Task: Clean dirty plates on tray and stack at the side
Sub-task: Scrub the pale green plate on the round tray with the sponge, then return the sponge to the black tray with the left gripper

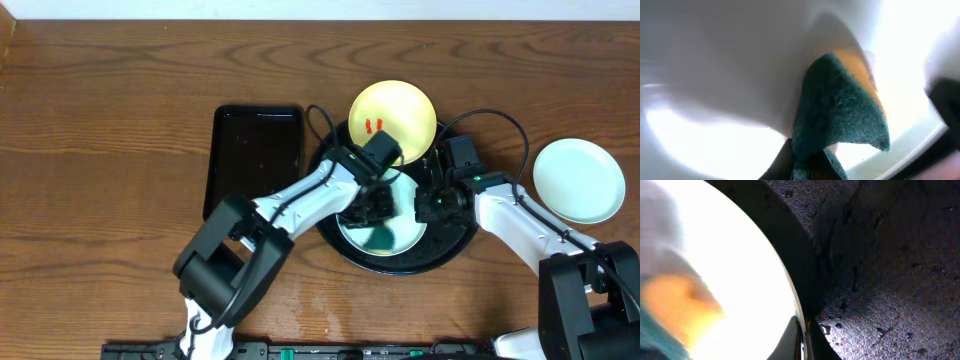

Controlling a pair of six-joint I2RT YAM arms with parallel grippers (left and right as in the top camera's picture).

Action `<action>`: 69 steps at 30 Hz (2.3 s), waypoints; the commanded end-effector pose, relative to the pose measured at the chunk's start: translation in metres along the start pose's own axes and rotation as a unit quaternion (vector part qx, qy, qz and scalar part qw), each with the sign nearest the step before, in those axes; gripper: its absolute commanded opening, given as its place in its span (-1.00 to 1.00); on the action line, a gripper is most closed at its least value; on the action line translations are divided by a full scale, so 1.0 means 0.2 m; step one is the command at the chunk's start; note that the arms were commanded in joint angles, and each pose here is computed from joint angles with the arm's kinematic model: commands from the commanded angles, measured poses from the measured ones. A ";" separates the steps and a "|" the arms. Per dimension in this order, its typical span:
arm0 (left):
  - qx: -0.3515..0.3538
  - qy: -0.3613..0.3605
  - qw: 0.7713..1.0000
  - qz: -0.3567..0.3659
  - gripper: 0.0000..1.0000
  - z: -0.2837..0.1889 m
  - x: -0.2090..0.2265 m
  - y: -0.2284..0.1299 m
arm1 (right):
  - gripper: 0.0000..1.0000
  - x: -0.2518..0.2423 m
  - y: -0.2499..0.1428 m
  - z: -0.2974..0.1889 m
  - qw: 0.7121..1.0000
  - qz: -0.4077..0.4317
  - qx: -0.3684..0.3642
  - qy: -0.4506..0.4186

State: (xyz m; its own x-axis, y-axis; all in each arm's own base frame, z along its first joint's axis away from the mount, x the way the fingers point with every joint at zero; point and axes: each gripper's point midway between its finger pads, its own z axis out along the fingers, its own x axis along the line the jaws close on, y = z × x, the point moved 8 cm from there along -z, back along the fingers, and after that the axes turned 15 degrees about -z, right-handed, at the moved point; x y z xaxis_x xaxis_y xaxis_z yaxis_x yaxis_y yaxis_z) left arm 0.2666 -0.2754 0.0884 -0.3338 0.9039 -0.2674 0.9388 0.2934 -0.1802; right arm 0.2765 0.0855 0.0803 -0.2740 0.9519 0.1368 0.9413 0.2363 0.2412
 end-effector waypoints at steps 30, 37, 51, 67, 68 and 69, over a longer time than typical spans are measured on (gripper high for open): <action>-0.298 0.103 0.948 -0.049 -0.85 -0.92 0.58 0.29 | -0.98 -0.03 -0.03 0.03 0.999 -0.029 0.018 -0.022; -0.266 0.125 0.948 -0.123 -0.85 -0.69 0.83 0.48 | -0.98 -0.03 -0.03 0.03 0.999 -0.029 0.018 -0.022; -0.255 0.000 0.964 -0.078 0.14 -0.89 0.69 0.43 | -0.74 -0.02 -0.03 0.03 0.999 -0.029 0.016 -0.016; -0.327 -0.067 0.941 -0.058 0.63 -1.31 0.79 -0.03 | -0.98 0.01 0.06 -0.35 0.992 -0.038 -0.116 -0.029; -0.328 -0.068 0.940 -0.057 0.64 -1.32 0.79 -0.03 | -0.98 0.00 0.05 -0.39 0.990 -0.037 -0.125 -0.046; -0.329 -0.069 0.940 -0.057 0.64 -1.32 0.79 -0.03 | -0.98 -0.01 0.04 -0.44 0.988 -0.039 -0.135 -0.070</action>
State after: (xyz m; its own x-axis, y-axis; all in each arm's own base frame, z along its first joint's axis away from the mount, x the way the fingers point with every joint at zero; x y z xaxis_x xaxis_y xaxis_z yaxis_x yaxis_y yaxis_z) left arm 0.2310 -0.0538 0.2880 -0.4165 0.8184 -0.3959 0.7385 0.5586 0.3777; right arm 0.2693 0.0795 0.1481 -0.3320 0.9399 0.0800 0.8549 0.2639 0.4466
